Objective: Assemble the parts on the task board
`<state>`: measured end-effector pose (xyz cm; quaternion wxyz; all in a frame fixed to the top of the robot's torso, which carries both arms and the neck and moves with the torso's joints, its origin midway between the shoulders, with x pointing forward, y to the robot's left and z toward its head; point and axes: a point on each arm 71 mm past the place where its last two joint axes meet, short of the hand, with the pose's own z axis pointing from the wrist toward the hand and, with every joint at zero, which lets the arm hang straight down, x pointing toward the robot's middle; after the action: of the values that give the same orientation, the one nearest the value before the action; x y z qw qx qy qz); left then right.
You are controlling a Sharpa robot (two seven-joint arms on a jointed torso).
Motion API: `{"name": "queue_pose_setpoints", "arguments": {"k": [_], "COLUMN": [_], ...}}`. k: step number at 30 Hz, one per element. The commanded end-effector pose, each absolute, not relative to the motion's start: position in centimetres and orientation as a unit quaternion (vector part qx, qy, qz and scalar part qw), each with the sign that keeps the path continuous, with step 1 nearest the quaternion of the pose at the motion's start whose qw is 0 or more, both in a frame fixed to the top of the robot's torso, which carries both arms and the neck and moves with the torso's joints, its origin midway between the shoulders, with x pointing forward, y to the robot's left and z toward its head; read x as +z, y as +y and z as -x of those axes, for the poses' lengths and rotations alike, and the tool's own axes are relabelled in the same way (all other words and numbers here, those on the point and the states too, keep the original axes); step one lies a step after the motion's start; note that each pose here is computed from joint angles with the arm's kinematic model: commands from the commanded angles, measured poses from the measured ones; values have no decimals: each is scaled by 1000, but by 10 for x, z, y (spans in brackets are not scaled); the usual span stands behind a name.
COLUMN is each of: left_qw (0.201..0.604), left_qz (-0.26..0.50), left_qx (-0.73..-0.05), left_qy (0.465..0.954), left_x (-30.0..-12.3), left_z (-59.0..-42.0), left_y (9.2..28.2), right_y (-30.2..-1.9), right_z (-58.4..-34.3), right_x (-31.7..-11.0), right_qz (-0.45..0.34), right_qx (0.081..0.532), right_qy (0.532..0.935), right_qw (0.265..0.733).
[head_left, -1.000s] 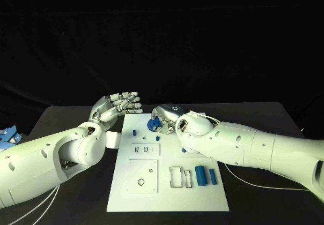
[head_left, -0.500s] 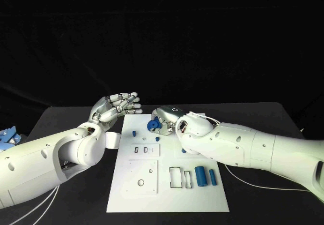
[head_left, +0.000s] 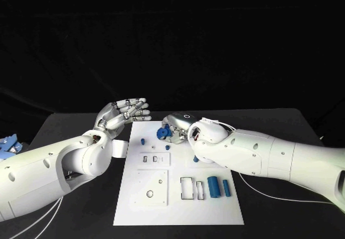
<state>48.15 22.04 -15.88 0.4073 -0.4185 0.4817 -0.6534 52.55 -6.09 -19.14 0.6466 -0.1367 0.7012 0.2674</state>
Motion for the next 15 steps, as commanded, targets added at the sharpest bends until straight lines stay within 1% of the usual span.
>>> {"name": "queue_pose_setpoints", "arguments": {"k": [1, 15], "left_qw": [404, 405], "left_qz": [416, 416], "left_qx": [-659, -658], "left_qy": [479, 480], "left_x": [-157, -158], "left_z": [-481, -482], "left_y": [219, 221], "right_y": [-67, -75], "right_z": [-527, -526], "right_x": [-199, -197], "right_qz": [134, 129], "right_qx": [249, 244], "right_qy": [721, 715], "right_qw": [633, 643]}}
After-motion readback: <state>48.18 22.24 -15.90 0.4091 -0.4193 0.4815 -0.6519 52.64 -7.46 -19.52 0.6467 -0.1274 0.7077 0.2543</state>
